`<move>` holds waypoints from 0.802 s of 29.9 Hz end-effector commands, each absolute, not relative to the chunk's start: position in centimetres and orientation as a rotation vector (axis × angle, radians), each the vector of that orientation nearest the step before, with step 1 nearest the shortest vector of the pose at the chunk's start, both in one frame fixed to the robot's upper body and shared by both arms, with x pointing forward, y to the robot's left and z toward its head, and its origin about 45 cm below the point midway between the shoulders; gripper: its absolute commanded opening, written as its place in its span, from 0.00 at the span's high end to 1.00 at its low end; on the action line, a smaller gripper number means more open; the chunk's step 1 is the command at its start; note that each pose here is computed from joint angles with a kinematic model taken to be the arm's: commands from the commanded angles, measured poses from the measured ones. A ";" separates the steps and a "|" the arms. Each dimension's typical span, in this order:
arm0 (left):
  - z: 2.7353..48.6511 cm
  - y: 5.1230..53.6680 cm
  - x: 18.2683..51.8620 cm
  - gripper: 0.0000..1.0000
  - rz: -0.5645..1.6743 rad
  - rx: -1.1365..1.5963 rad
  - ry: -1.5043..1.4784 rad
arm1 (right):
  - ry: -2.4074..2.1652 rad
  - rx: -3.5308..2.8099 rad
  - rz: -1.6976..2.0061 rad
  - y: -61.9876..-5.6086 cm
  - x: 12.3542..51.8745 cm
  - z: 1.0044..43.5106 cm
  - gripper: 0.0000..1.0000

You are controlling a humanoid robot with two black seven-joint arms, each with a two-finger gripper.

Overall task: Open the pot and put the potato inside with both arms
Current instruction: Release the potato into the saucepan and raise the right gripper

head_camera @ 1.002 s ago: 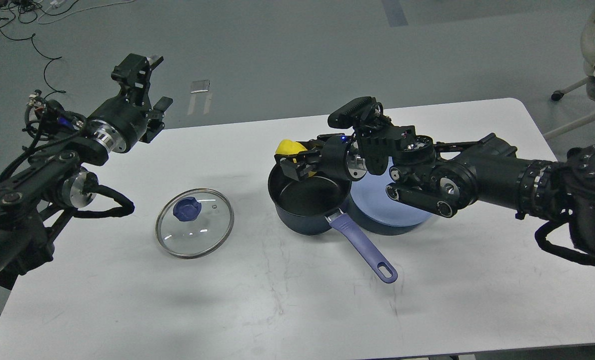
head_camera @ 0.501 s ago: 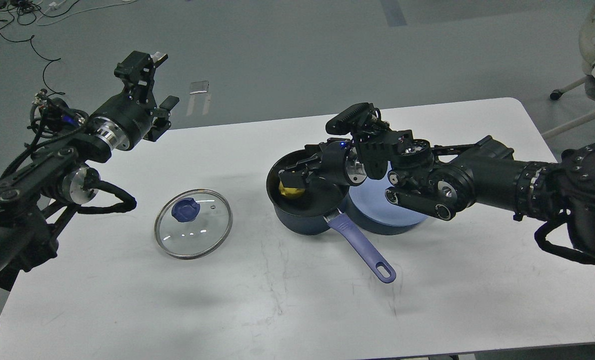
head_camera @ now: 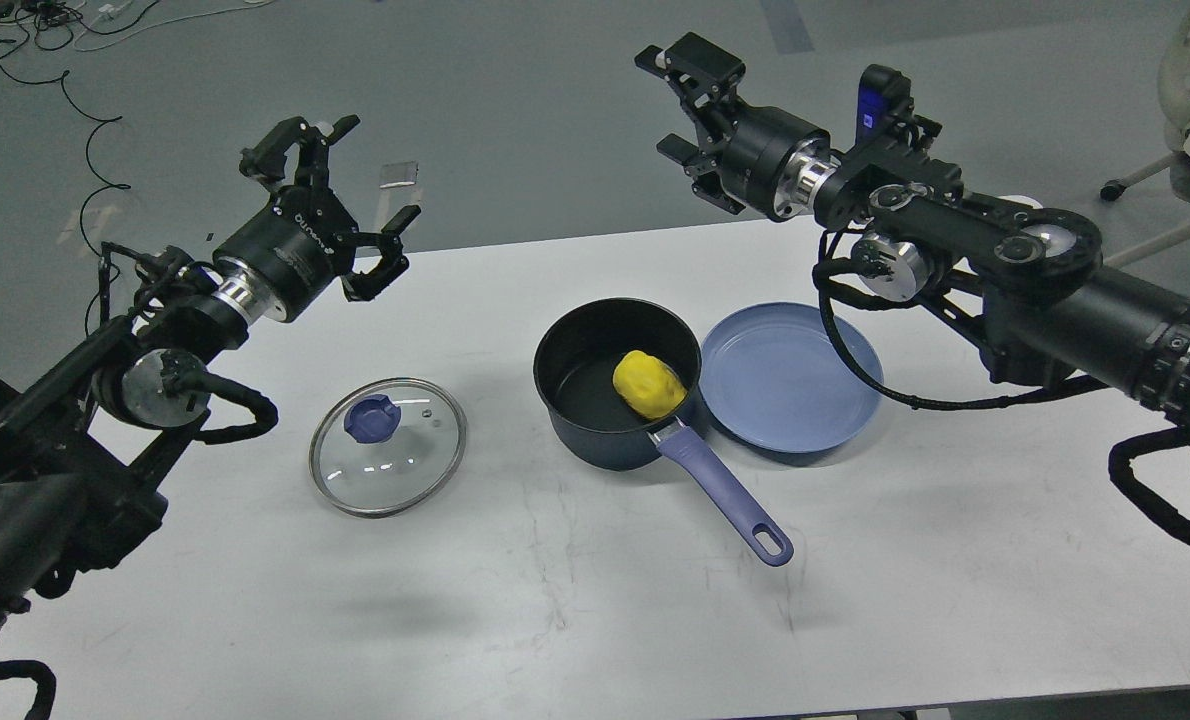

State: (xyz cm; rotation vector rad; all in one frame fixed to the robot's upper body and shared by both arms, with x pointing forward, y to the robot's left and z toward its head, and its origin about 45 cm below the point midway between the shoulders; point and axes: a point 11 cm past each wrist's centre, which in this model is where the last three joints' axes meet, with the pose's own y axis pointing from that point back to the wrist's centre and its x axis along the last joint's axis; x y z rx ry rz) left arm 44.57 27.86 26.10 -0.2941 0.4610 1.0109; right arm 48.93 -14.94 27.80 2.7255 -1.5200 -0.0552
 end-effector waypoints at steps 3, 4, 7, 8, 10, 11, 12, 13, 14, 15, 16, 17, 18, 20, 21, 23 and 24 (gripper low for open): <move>25.3 28.4 44.2 0.02 1.037 -0.372 0.482 | -1.768 2.734 -0.418 -18.6 49.2 26.8 0.00; 25.1 28.5 44.1 0.02 1.040 -0.369 0.485 | -1.795 2.723 -0.434 -19.5 49.3 26.9 0.00; 25.0 28.7 44.0 0.02 1.041 -0.365 0.490 | -1.817 2.724 -0.460 -20.2 49.3 27.0 0.00; 24.8 28.8 43.9 0.02 1.046 -0.362 0.493 | -1.818 2.731 -0.479 -20.1 49.3 27.1 0.00; 24.8 28.8 43.9 0.02 1.048 -0.364 0.492 | -1.813 2.748 -0.498 -19.7 49.3 27.3 0.00; 24.8 28.9 43.9 0.02 1.050 -0.363 0.491 | -1.814 2.747 -0.506 -19.8 49.4 27.3 0.00; 24.9 29.0 44.0 0.02 1.053 -0.366 0.488 | -1.806 2.751 -0.544 -19.7 49.4 27.4 0.00; 24.9 29.1 44.0 0.02 1.055 -0.367 0.489 | -1.797 2.752 -0.571 -19.6 49.4 27.5 0.00; 24.9 29.2 44.0 0.02 1.057 -0.369 0.487 | -1.781 2.749 -0.601 -19.6 49.5 27.5 0.00; 25.0 29.4 44.0 0.02 1.061 -0.369 0.484 | -1.772 2.753 -0.604 -19.5 49.5 27.6 0.00; 25.1 29.5 44.0 0.02 1.063 -0.371 0.482 | -1.772 2.756 -0.603 -19.6 49.5 27.7 0.00; 25.1 29.6 44.1 0.02 1.066 -0.371 0.481 | -1.773 2.758 -0.598 -19.6 49.6 27.8 0.00; 25.0 29.8 44.1 0.02 1.073 -0.371 0.481 | -1.774 2.762 -0.583 -19.6 49.7 28.2 0.00; 25.1 30.3 44.3 0.02 1.088 -0.378 0.480 | -1.774 2.771 -0.562 -19.7 49.9 28.9 0.00; 25.2 30.5 44.4 0.02 1.094 -0.382 0.476 | -1.769 2.775 -0.541 -19.7 50.0 29.3 0.00; 25.3 30.6 44.5 0.02 1.095 -0.382 0.474 | -1.759 2.784 -0.529 -19.8 50.0 29.6 0.00; 25.3 30.6 44.5 0.02 1.095 -0.382 0.474 | -1.758 2.784 -0.529 -19.8 50.0 29.6 0.00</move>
